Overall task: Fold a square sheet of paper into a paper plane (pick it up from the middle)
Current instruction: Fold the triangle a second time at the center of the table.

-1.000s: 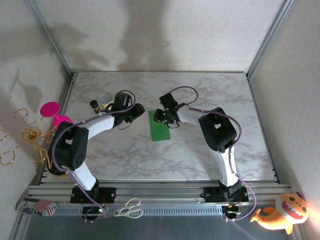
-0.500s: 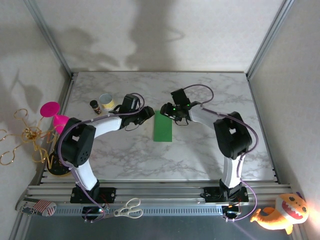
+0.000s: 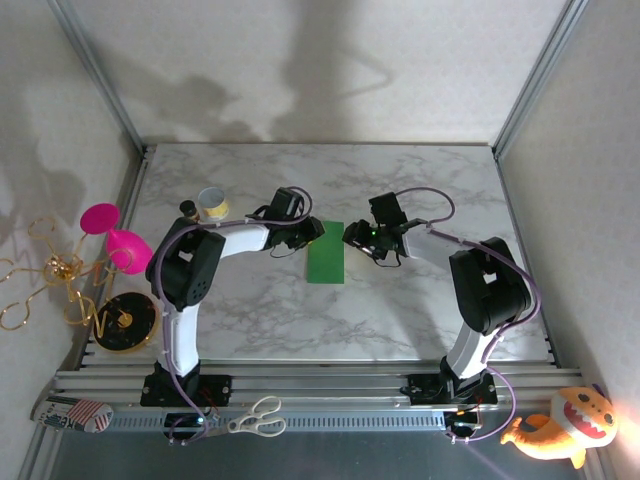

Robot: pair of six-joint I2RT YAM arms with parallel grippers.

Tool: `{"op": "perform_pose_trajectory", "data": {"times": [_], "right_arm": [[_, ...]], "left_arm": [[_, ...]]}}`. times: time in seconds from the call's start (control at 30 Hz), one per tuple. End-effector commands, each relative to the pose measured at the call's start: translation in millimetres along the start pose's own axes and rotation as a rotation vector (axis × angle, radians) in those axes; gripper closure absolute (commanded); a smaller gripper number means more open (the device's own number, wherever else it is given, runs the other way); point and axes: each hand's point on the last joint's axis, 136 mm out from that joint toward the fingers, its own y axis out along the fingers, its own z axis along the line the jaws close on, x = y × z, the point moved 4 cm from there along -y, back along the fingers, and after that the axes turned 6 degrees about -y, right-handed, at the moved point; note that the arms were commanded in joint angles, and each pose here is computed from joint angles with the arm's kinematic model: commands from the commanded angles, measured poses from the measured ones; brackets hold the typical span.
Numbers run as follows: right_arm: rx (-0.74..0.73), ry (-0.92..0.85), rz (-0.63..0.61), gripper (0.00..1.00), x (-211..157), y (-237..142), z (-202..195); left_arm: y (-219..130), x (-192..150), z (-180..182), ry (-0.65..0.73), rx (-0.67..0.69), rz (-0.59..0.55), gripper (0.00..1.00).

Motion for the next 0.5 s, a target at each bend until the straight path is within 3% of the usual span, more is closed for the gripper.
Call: {"op": "perform_pose_trajectory", "data": {"times": [0.0, 0.47], "right_arm": [[0.041, -0.003, 0.010, 0.50, -3.9, -6.7, 4.1], [0.075, 0.029, 0.167, 0.53, -42.0, -0.1, 0.5]], "left_arm": [[3.1, 8.2, 10.4, -0.026, 0.048, -0.044, 0.76], [7.1, -5.8, 51.7, -0.131, 0.113, -0.057, 0.77]]}}
